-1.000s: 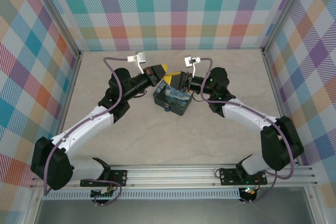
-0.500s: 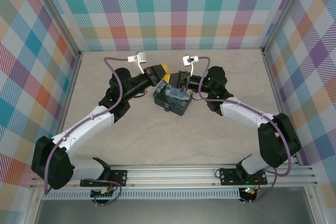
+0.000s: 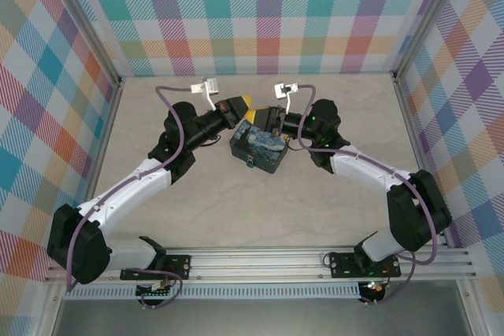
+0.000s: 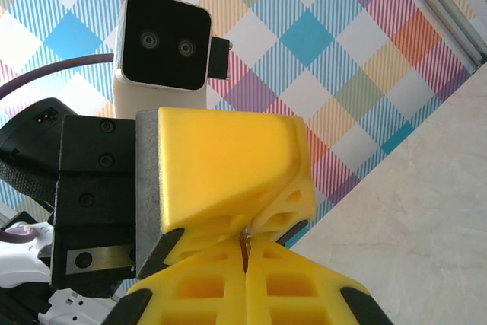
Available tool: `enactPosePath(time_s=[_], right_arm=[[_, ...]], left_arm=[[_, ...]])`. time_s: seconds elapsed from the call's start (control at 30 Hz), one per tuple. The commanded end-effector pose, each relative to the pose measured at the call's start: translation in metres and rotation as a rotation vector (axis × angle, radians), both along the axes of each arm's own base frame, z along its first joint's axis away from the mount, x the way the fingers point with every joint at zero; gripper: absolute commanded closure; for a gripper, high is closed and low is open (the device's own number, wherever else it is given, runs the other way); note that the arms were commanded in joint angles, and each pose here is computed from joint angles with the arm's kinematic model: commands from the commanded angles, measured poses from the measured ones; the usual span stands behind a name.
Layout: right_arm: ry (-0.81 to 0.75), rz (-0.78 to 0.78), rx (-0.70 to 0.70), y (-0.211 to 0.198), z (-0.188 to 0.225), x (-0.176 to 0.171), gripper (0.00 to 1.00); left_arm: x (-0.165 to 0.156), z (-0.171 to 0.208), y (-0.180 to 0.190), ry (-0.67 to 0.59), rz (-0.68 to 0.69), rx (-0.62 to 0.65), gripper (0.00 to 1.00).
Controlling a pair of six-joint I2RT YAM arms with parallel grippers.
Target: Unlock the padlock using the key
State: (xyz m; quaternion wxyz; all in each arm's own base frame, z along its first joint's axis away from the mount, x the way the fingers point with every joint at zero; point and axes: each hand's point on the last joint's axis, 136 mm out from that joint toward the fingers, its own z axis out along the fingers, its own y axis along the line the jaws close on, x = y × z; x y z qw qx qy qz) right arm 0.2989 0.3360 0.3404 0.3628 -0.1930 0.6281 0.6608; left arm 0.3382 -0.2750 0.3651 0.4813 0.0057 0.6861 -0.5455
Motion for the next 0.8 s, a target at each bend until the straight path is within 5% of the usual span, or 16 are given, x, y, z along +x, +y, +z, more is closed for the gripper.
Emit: enactPosePath(time_s=[0.0, 0.13, 0.3, 0.47, 0.77], right_arm=[[-0.02, -0.028, -0.013, -0.003, 0.0, -0.002, 1.0], [-0.001, -0.061, -0.074, -0.007, -0.011, -0.001, 1.0], [0.011, -0.101, -0.195, -0.017, -0.037, -0.006, 1.0], [0.029, -0.126, -0.331, -0.028, -0.072, -0.012, 0.99], [0.128, -0.156, -0.555, -0.036, -0.141, -0.003, 0.98]], left_arm=[[-0.007, 0.022, 0.001, -0.065, 0.002, -0.038, 1.0], [-0.008, 0.023, 0.008, -0.072, 0.03, -0.004, 0.71], [-0.012, 0.019, 0.036, -0.091, 0.144, 0.138, 0.51], [-0.019, -0.017, 0.057, -0.02, 0.181, 0.253, 0.42], [-0.022, -0.155, 0.074, 0.339, 0.119, 0.288, 0.43]])
